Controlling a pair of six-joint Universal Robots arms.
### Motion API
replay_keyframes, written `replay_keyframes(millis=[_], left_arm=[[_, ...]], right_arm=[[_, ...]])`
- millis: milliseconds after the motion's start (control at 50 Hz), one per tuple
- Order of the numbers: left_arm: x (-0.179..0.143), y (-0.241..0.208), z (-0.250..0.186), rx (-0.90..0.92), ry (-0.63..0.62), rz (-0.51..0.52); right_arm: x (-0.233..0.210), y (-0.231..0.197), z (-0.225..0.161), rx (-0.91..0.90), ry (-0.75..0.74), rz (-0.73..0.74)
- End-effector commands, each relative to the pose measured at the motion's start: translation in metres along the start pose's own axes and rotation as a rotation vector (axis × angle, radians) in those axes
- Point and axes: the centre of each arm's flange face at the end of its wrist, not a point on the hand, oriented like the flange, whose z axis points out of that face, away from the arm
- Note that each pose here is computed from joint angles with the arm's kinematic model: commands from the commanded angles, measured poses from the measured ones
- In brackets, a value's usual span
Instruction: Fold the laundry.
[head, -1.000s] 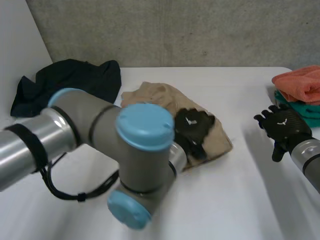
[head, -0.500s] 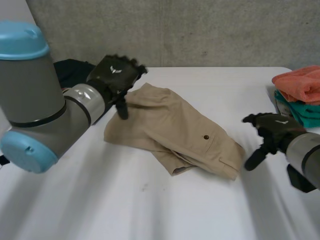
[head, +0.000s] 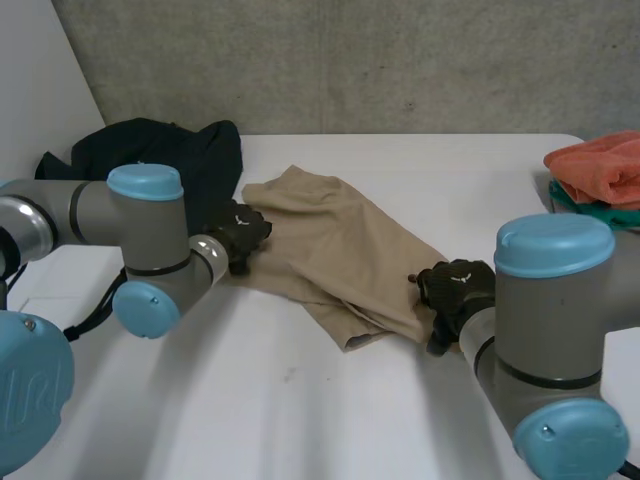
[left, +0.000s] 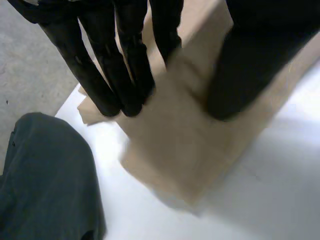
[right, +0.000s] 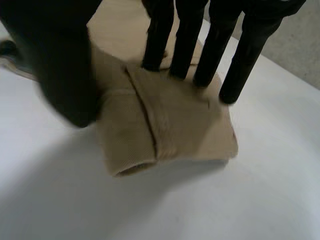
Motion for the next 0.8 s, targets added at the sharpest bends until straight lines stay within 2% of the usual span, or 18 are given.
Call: replay_keyframes(millis=[20,140,220,280,300,360,380,460,540,680,740,800], left_arm=[[-0.007,-0.031,-0.012,0.086,-0.034,-0.007],[-0.036,-0.077,-0.048,0.179,-0.121,-0.019],[-0.068,-0.123,-0.096,0.296,-0.224,-0.056],[-0.093,-0.161,-0.146,0.412,-0.307,-0.079],[-0.104,-0.18,-0.174,0.48,-0.348,-0.088],[-0.118,-0.203,-0.214,0.567,-0.405,-0.091],[-0.126,-0.216,-0.24,0.619,-0.442,-0.096],[-0.141,-0.239,-0.298,0.717,-0.512,-0.098],[-0.145,-0.252,-0.337,0.772,-0.532,-0.102],[-0.146,-0.257,-0.352,0.807,-0.49,-0.101],[-0.149,-0.253,-0.337,0.779,-0.48,-0.096],[-0.155,-0.243,-0.304,0.715,-0.47,-0.104]], right_arm=[[0.006,-0.015,0.007,0.105,0.025,-0.057],[0.031,-0.064,-0.017,0.264,0.083,-0.132],[0.055,-0.105,-0.039,0.38,0.131,-0.158],[0.076,-0.133,-0.06,0.429,0.157,-0.16],[0.085,-0.146,-0.071,0.45,0.166,-0.156],[0.098,-0.165,-0.09,0.475,0.182,-0.15],[0.107,-0.177,-0.102,0.496,0.196,-0.139],[0.123,-0.203,-0.132,0.554,0.215,-0.102],[0.129,-0.217,-0.155,0.594,0.208,-0.061],[0.127,-0.223,-0.177,0.631,0.183,-0.028],[0.126,-0.22,-0.175,0.62,0.173,-0.016],[0.125,-0.215,-0.168,0.604,0.166,-0.007]])
